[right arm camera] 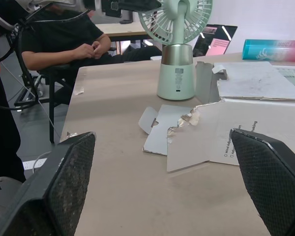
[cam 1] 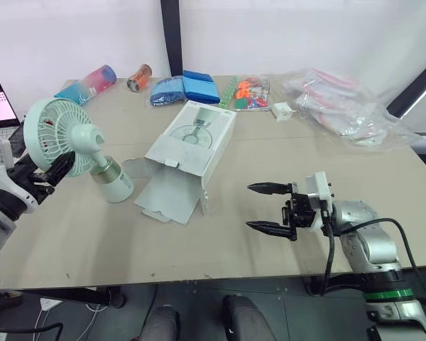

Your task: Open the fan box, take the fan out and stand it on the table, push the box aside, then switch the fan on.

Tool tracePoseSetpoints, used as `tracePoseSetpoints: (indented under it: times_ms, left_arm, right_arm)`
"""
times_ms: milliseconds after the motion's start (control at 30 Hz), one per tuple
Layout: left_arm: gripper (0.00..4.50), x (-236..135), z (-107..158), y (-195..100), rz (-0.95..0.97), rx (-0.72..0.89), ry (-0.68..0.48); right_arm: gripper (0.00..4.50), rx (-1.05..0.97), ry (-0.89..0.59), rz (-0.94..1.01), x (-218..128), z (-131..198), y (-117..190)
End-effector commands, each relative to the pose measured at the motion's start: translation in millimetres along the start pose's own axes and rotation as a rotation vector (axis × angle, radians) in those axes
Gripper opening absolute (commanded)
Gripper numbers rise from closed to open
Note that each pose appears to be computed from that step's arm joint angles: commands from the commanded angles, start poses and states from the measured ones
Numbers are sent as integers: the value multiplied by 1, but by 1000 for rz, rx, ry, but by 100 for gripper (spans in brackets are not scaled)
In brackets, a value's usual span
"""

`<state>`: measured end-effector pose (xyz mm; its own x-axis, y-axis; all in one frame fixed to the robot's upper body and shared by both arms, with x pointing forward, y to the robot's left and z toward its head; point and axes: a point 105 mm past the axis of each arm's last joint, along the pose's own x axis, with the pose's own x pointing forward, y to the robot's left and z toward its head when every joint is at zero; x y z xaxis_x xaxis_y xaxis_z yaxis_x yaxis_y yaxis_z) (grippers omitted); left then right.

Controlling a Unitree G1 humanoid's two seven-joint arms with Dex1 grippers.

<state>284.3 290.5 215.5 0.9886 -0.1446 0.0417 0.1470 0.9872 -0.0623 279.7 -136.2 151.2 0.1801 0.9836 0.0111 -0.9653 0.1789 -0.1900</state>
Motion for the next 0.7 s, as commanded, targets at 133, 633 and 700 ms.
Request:
tracePoseSetpoints:
  times_ms: [133, 633, 700]
  left_arm:
    - [445, 1, 12, -1, 2, 41, -49]
    - [445, -16, 24, -16, -76, 76, -172]
    - [445, -18, 27, -18, -88, 83, -184]
  right_arm:
    - [449, -38, -11, 7, 3, 8, 3]
    - [449, -34, -7, 6, 6, 7, 1]
    - [449, -34, -6, 7, 5, 6, 1]
